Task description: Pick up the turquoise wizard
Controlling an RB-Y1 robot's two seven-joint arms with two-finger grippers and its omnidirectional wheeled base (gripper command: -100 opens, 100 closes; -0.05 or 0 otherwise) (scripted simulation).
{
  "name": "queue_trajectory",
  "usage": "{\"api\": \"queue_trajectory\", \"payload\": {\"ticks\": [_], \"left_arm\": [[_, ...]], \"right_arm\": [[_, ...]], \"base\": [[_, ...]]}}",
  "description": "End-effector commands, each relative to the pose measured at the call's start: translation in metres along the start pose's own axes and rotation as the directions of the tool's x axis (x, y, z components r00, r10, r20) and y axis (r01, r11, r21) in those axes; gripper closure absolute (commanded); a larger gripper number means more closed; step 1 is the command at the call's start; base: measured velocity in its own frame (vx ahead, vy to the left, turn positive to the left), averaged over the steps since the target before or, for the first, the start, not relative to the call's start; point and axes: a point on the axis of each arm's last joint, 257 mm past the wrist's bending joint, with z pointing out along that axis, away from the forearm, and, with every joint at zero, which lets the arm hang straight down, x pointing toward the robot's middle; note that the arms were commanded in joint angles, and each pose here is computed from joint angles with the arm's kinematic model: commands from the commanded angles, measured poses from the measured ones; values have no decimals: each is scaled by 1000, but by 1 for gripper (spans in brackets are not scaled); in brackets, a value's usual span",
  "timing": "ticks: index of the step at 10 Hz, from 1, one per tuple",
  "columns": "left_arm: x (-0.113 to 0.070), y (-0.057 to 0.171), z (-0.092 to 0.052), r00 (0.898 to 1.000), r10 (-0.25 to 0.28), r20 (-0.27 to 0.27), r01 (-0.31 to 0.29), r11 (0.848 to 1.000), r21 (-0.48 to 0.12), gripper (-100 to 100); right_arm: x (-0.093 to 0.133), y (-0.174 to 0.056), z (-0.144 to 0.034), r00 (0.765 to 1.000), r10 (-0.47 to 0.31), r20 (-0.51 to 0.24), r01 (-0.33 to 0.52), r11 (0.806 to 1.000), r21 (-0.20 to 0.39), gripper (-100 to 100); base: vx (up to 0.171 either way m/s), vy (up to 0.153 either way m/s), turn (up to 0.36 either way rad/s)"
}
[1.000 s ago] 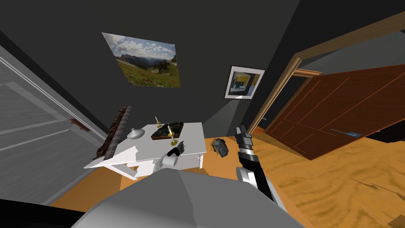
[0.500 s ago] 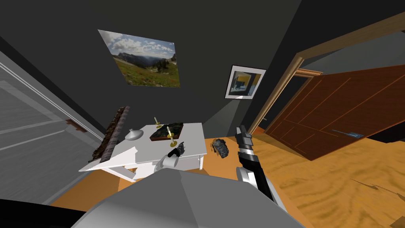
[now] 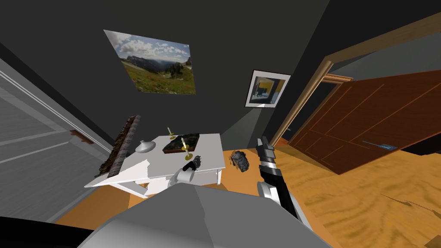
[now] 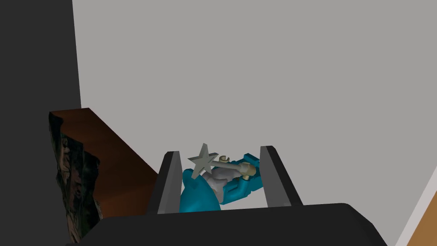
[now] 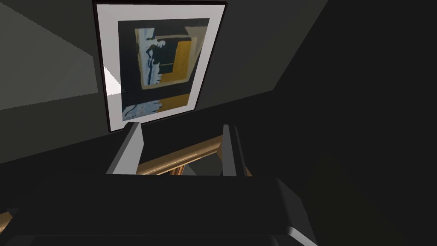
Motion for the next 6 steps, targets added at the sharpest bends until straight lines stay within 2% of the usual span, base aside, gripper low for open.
{"api": "queue_trajectory", "payload": {"ticks": [1, 2, 3, 5, 6], "left_arm": [[0, 0, 0, 1000, 0, 0, 0, 1000, 0, 100], [0, 0, 0, 1000, 0, 0, 0, 1000, 0, 0], [0, -5, -3, 1000, 0, -1, 0, 1000, -3, 100], [0, -7, -3, 1000, 2, -3, -2, 1000, 0, 100], [-1, -6, -3, 1000, 1, -2, -1, 1000, -2, 0]], "right_arm": [[0, 0, 0, 1000, 0, 0, 0, 1000, 0, 0], [0, 0, 0, 1000, 0, 0, 0, 1000, 0, 0], [0, 0, 0, 1000, 0, 0, 0, 1000, 0, 0], [0, 0, 0, 1000, 0, 0, 0, 1000, 0, 0], [0, 0, 0, 1000, 0, 0, 0, 1000, 0, 0]], "base": [[0, 0, 0], [0, 0, 0], [-41, -18, 20], [-43, -10, 15], [-5, -1, 0]]}}
